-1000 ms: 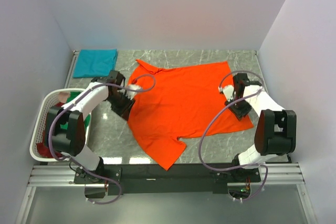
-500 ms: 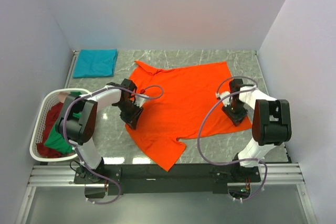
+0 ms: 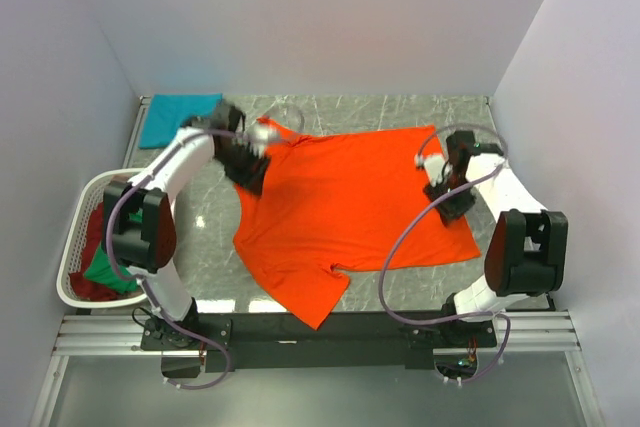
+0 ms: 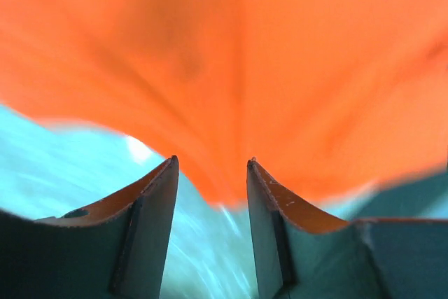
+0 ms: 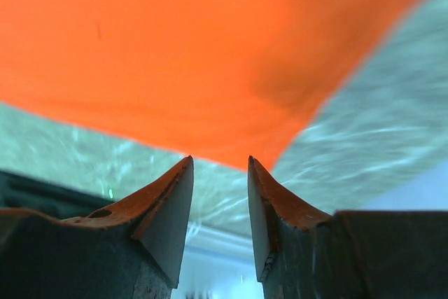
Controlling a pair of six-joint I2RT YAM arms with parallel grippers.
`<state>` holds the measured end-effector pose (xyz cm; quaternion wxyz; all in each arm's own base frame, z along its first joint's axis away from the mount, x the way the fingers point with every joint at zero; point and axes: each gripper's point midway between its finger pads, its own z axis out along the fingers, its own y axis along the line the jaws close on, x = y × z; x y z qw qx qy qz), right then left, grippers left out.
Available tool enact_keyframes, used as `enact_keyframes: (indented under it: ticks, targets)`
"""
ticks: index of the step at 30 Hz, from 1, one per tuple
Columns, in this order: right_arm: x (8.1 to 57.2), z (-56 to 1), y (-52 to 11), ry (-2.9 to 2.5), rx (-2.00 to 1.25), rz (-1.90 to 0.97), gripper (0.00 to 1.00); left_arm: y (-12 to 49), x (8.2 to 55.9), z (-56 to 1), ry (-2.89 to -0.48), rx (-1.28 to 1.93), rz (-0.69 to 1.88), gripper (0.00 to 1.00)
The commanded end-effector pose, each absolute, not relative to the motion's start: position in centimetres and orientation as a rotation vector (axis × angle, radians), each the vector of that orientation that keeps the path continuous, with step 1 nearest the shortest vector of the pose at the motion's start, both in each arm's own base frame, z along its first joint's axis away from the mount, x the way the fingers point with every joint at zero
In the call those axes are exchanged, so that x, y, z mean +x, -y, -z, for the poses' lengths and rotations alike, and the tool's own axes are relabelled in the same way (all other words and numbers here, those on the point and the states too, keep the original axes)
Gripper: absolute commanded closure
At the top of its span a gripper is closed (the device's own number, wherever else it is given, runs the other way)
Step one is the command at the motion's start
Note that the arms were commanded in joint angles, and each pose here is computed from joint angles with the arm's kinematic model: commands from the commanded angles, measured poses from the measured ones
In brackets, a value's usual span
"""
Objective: Fold and stack the t-shirts
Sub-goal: Flatten the tshirt out
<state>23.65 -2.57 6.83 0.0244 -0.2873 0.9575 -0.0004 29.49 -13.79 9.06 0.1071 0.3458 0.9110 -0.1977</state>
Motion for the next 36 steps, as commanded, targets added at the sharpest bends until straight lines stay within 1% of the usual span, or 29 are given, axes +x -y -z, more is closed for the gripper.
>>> enact_keyframes:
  ticks: [1,2,3,4,5,6,7,8,9,11,12,16,18,20,27,31,36]
  targets:
    - [27.4,-11.5,1.6,-2.817,-0.702,-0.039,0.56,17.6,37.3,-15.2,-2.412,0.900,0.668,0.50]
    - [28.6,-12.5,1.5,-2.783,-0.681,-0.033,0.55,18.5,40.1,-18.1,-2.325,0.863,0.664,0.49]
    - [29.1,-12.9,1.6,-2.770,-0.662,-0.032,0.56,19.1,42.0,-16.9,-2.372,0.763,0.678,0.48]
    - [29.8,-13.1,1.5,-2.757,-0.649,-0.030,0.56,19.4,43.6,-17.1,-2.364,0.709,0.675,0.49]
    - [30.5,-13.4,1.7,-2.749,-0.623,-0.007,0.56,19.9,46.1,-18.8,-2.323,0.623,0.660,0.53]
    - [30.9,-13.1,1.8,-2.750,-0.614,-0.004,0.56,20.2,47.7,-16.8,-2.357,0.576,0.653,0.55]
    - [31.5,-13.1,1.9,-2.743,-0.608,0.002,0.56,20.3,49.0,-16.6,-2.346,0.543,0.643,0.57]
    - [31.9,-13.0,1.9,-2.743,-0.610,0.006,0.56,20.7,50.6,-17.5,-2.335,0.426,0.656,0.60]
    - [32.2,-12.0,2.0,-2.773,-0.611,0.003,0.57,20.9,52.0,-15.7,-2.353,0.393,0.648,0.61]
    - [32.4,-11.1,2.0,-2.809,-0.615,-0.011,0.60,21.6,53.7,-15.9,-2.322,0.360,0.650,0.60]
    - [32.2,-10.2,2.1,-2.843,-0.624,-0.016,0.61,21.7,54.4,-14.6,-2.345,0.320,0.644,0.59]
    - [32.1,-8.7,2.5,-2.883,-0.620,0.009,0.62,22.2,55.7,-13.4,-2.339,0.300,0.594,0.55]
    - [31.9,-8.0,2.5,-2.896,-0.620,0.003,0.62,22.3,55.6,-12.2,-2.351,0.301,0.572,0.51]
    - [31.7,-7.5,2.6,-2.909,-0.618,0.001,0.62,22.5,55.7,-11.4,-2.353,0.294,0.574,0.49]
    - [31.4,-6.9,2.4,-2.927,-0.617,-0.013,0.63,22.8,56.1,-7.9,-2.404,0.256,0.581,0.50]
    - [31.5,-7.1,2.4,-2.929,-0.614,-0.012,0.63,23.3,56.0,-7.2,-2.418,0.252,0.595,0.50]
    - [31.2,-7.2,2.4,-2.930,-0.608,-0.017,0.63,23.4,55.8,-5.9,-2.433,0.281,0.548,0.51]
